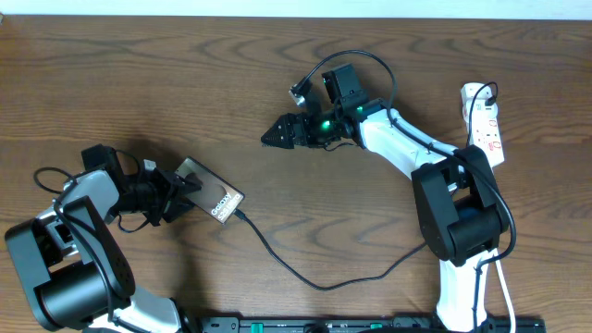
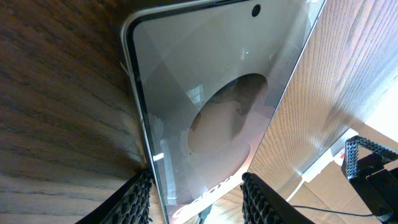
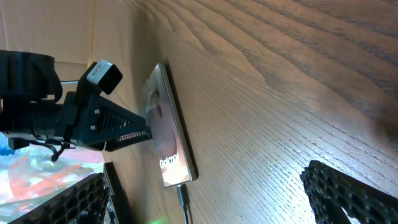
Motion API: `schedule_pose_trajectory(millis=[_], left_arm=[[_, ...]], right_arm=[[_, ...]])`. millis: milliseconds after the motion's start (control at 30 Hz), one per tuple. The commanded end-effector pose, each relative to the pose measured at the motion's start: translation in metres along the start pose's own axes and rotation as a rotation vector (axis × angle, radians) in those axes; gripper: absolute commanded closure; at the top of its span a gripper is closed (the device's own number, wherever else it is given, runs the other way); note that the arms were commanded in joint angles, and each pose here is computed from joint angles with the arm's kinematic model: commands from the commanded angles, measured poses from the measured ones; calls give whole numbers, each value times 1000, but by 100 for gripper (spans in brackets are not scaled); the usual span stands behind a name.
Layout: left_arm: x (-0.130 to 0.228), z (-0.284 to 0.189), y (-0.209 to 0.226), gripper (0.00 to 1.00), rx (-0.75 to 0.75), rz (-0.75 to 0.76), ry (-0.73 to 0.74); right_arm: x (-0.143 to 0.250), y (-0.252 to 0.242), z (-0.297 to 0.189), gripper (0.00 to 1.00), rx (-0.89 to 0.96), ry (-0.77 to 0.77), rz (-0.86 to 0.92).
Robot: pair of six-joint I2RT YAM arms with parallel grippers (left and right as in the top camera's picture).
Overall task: Plug charger to phone and switch on socket
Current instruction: 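Lay the phone flat on the table with the left gripper, then raise the left gripper off the phone and swing the right arm toward the power strip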
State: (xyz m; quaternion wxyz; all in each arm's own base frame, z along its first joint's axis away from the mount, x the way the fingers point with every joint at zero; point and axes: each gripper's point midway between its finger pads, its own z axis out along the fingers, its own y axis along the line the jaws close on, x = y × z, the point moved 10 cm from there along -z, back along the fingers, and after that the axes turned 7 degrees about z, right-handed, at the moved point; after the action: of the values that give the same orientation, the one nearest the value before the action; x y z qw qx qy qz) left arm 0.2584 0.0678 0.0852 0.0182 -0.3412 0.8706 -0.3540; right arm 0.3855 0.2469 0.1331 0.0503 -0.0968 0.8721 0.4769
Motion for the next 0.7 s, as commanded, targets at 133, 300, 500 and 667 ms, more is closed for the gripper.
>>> schedule_pose_trajectory(millis=[133,300,500,667], left_arm=[[4,3,13,53,-117,-19,-7],[5,-7,4,53,-105,25,-49],[14,-32,-16,53,-76,98,-140],[28,-58,-38,53,-27,187,-234]], right_arm=[[-3,0,-2,1,-6,-5,-17],[-3,0,-2,1,-6,-5,-17],[-3,0,-2,1,-6,-5,-18],[-3,0,-2,1,-7,-6,-19]])
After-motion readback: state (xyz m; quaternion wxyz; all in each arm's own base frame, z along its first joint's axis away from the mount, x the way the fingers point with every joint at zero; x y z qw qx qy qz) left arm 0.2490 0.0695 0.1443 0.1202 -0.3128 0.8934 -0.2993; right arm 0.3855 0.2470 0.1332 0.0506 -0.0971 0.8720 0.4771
